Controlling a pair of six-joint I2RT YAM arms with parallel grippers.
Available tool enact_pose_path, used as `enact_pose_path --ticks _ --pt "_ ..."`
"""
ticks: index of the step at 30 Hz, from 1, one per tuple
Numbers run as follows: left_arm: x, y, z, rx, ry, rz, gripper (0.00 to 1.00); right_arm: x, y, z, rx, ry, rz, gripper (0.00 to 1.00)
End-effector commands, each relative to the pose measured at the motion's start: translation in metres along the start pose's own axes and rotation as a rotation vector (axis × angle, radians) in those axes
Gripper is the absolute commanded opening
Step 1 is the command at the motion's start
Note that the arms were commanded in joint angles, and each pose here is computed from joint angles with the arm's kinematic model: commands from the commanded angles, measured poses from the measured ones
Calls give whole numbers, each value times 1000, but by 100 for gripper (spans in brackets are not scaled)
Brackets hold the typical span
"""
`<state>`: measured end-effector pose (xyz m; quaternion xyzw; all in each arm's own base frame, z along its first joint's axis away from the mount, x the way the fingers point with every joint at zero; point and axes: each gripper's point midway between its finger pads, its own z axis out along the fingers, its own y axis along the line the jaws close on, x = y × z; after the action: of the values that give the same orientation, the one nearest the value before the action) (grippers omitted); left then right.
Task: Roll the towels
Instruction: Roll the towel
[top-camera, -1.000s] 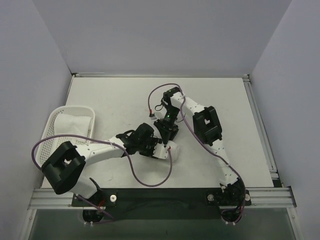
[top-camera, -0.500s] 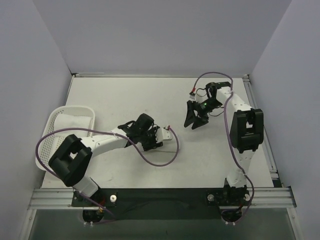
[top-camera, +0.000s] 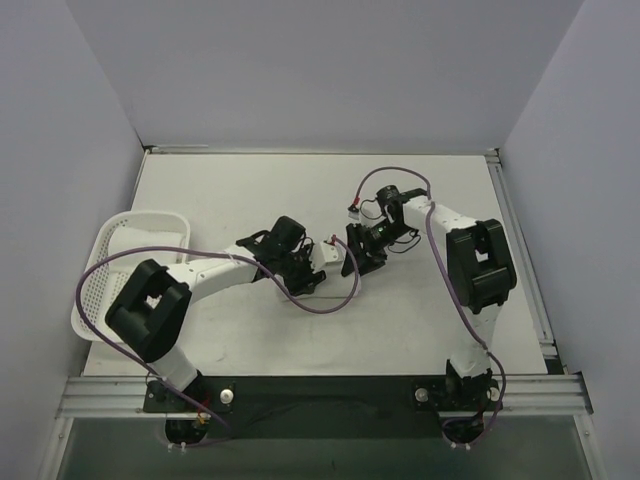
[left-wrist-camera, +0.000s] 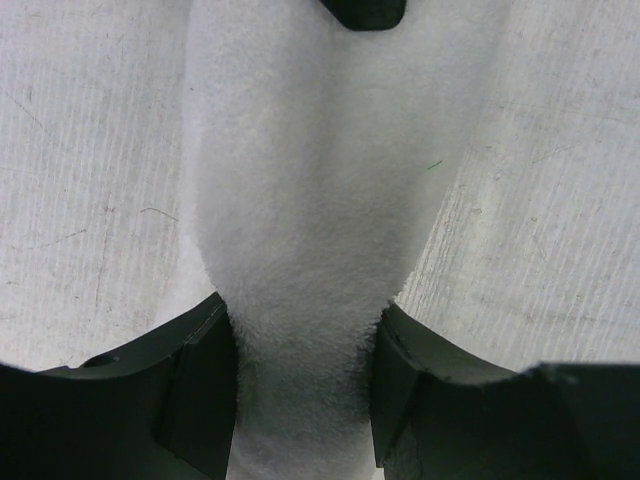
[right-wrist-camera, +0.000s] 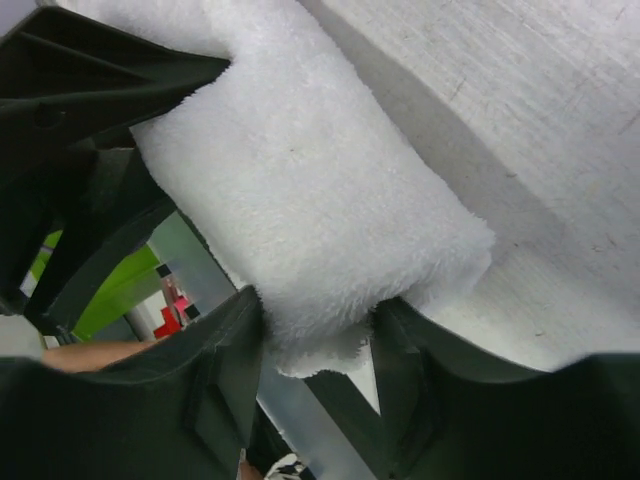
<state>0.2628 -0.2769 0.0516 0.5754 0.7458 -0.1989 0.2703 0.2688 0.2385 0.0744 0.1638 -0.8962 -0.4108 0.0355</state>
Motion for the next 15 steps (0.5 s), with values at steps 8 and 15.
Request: enact_pose_path --ticks 8,15 --pt "35 -30 -13 25 53 49 75 3 -25 15 33 26 112 0" --pt "6 -34 -35 -140 -40 470 91 1 -26 18 -8 74 156 0"
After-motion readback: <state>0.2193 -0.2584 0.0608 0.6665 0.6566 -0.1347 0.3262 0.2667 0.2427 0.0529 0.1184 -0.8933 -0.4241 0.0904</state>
